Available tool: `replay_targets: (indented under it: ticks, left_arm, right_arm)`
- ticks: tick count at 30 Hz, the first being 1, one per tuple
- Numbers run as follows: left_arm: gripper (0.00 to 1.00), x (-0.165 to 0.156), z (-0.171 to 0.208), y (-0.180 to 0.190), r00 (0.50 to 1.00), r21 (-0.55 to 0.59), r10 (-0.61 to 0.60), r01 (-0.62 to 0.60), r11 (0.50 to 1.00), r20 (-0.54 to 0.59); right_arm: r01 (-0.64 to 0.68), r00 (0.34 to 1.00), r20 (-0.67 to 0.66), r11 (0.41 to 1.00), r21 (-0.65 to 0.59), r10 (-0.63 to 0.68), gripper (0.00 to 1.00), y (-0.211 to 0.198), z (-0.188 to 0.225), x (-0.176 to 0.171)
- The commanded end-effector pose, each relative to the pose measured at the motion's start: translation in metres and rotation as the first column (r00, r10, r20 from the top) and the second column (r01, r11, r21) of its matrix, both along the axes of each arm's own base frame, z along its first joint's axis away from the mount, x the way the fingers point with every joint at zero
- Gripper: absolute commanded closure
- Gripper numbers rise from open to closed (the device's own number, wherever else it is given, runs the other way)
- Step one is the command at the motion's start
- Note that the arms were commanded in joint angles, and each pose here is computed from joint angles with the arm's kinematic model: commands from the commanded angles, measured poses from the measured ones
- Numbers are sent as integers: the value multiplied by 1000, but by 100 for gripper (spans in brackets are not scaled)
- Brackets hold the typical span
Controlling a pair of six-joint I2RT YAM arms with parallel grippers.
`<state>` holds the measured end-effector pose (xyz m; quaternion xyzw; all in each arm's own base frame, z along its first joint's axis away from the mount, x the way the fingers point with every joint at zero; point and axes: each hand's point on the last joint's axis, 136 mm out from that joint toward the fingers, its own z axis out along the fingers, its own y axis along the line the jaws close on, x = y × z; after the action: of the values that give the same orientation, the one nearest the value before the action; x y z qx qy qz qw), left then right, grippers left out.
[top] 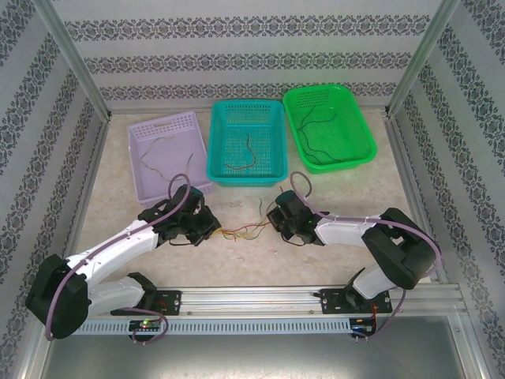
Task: Untangle the cables
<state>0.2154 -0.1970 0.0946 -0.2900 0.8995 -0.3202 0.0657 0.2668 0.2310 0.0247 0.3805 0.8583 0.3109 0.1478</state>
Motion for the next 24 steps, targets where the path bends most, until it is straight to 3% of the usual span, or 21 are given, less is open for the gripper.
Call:
replay_targets:
  ticks: [1,7,14,24]
  left_arm:
    - [100,-8,6,4,999,30,-31,31,999,13]
    - [100,-16,-5,33,1000,189,-14,15,982,-8]
    - [100,-11,-11,40,1000,252,-27,26,967,2]
    - [100,10,-19,32,997,307,-73,67,949,9]
  right_arm:
    - [38,997,66,993,-112,-31,100,-25,15,7]
    - [92,989,138,957,-277,-56,100,-87,47,-8]
    - [192,969,208,933,-304,-132,100,-150,66,-15]
    - [163,958,277,938,-305,-77,100,-152,95,11]
